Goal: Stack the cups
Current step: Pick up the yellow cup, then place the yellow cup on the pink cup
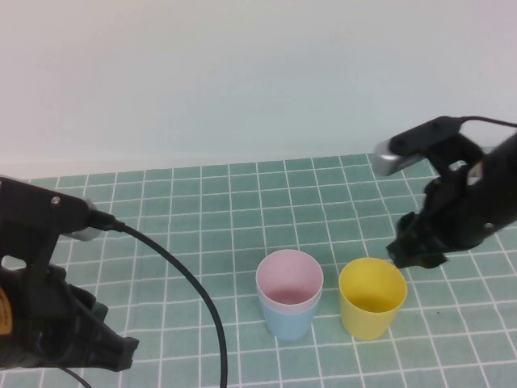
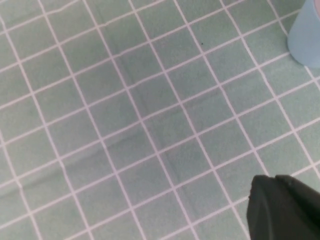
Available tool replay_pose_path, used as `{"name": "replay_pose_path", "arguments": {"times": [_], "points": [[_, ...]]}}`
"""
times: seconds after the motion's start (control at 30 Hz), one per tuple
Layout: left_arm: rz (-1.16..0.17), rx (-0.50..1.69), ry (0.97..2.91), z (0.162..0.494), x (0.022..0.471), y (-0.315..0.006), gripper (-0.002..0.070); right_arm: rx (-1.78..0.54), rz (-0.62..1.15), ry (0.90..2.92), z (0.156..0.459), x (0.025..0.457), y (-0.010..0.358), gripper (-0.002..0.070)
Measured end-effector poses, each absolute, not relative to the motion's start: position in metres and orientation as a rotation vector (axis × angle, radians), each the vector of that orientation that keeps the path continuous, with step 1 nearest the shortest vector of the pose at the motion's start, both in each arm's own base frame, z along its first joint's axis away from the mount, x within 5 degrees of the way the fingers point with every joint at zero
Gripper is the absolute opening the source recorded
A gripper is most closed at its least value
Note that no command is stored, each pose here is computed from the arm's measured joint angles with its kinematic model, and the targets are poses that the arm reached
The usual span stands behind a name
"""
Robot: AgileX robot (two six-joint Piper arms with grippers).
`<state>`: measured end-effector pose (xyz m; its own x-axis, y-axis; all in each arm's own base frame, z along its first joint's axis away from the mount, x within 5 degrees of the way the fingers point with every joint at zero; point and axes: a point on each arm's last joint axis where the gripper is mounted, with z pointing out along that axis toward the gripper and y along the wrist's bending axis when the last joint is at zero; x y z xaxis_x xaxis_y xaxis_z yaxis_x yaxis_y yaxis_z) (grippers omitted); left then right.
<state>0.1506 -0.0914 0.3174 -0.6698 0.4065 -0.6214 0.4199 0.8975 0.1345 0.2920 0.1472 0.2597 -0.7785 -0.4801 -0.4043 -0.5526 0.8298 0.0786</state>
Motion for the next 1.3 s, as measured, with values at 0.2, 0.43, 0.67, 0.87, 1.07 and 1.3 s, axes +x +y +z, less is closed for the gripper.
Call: {"name": "replay_pose_path", "arguments": {"times": [0.2, 0.43, 0.67, 0.87, 1.07, 1.3], "points": [[-0.014, 0.579, 2.372, 0.318, 0.152, -0.091, -0.0001, -0.770, 0.264, 2.699, 0.228, 0.313, 0.157, 0.0395], [-0.041, 0.580, 2.335, 0.320, 0.153, -0.093, -0.0001, -0.772, 0.248, 2.771, 0.191, 0.325, 0.161, 0.0365], [-0.063, 0.587, 2.276, 0.323, 0.156, -0.096, -0.0001, -0.827, 0.188, 2.782, 0.187, 0.331, 0.161, 0.0049], [0.024, 0.487, 2.177, 0.330, 0.165, -0.090, -0.0001, -0.923, 0.058, 2.732, 0.242, 0.346, 0.160, 0.0028], [0.093, 0.391, 2.168, 0.326, 0.168, -0.083, -0.0001, -0.889, 0.157, 2.583, 0.335, 0.348, 0.176, 0.0027], [0.068, 0.393, 2.170, 0.315, 0.168, -0.085, -0.0001, -1.082, 0.283, 2.557, 0.337, 0.323, 0.235, 0.0027]]}}
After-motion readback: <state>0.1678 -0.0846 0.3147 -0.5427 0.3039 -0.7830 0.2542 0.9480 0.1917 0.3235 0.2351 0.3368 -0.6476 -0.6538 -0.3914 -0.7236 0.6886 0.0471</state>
